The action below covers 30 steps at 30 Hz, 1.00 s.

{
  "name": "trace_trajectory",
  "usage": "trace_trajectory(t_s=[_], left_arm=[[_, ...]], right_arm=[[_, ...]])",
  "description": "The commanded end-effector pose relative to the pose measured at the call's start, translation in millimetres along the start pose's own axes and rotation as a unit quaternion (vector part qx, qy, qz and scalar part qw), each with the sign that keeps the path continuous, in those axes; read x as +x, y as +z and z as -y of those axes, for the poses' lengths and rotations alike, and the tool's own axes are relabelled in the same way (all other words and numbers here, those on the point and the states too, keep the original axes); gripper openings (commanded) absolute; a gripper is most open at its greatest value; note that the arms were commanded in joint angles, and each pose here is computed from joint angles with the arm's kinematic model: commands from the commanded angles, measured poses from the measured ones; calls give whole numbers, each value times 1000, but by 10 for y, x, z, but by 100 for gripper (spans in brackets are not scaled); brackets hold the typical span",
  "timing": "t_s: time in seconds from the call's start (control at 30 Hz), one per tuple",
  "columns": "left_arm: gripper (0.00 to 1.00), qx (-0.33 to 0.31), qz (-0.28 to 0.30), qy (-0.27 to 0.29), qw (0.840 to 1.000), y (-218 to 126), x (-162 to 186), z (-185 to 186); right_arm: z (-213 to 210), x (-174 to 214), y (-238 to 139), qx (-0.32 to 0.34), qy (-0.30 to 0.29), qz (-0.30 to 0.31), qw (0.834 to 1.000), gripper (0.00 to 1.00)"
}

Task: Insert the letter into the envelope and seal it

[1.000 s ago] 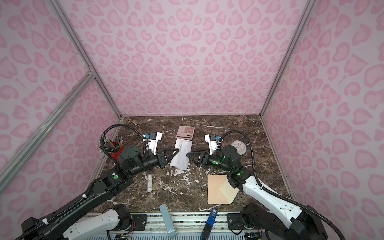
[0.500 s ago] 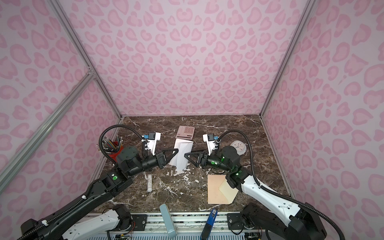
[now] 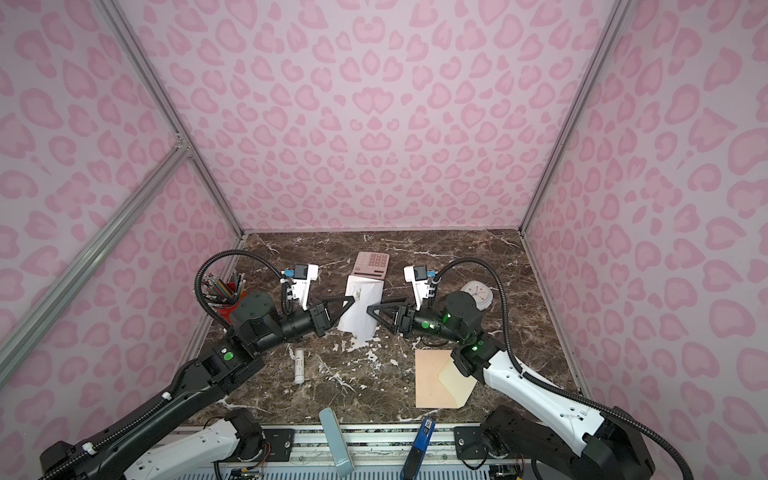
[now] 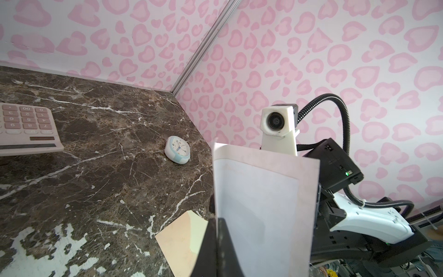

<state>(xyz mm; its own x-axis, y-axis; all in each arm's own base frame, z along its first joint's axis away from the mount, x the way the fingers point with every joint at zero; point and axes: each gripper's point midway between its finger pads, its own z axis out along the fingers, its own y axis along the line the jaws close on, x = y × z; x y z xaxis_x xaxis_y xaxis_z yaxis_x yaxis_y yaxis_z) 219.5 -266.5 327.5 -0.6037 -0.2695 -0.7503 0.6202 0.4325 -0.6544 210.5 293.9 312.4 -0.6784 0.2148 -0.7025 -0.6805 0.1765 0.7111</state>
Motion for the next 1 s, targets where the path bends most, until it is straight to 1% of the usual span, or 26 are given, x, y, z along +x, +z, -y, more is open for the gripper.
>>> trace_trajectory(t_s=[0.0, 0.17, 0.3, 0.47, 0.77, 0.97], left_arm=[[4, 7, 6, 7, 1000, -18, -33, 37], [4, 6, 8, 9, 1000, -30, -42, 39], [4, 4, 6, 9, 1000, -31, -37, 28], [4, 3, 6, 11, 1000, -40, -35, 27], [4, -1, 5, 14, 1000, -57, -26, 17], [4, -3, 6, 17, 1000, -71, -35, 19]], right_arm=[[-90, -29, 11, -16, -13, 1, 1000, 51], [-92, -31, 15, -14, -15, -1, 1000, 47], [-94, -25, 25, -15, -15, -3, 1000, 39], [-85, -16, 33, -14, -15, -5, 1000, 34], [-87, -22, 32, -14, -15, -4, 1000, 26], [-108, -38, 31, -16, -17, -3, 1000, 23]])
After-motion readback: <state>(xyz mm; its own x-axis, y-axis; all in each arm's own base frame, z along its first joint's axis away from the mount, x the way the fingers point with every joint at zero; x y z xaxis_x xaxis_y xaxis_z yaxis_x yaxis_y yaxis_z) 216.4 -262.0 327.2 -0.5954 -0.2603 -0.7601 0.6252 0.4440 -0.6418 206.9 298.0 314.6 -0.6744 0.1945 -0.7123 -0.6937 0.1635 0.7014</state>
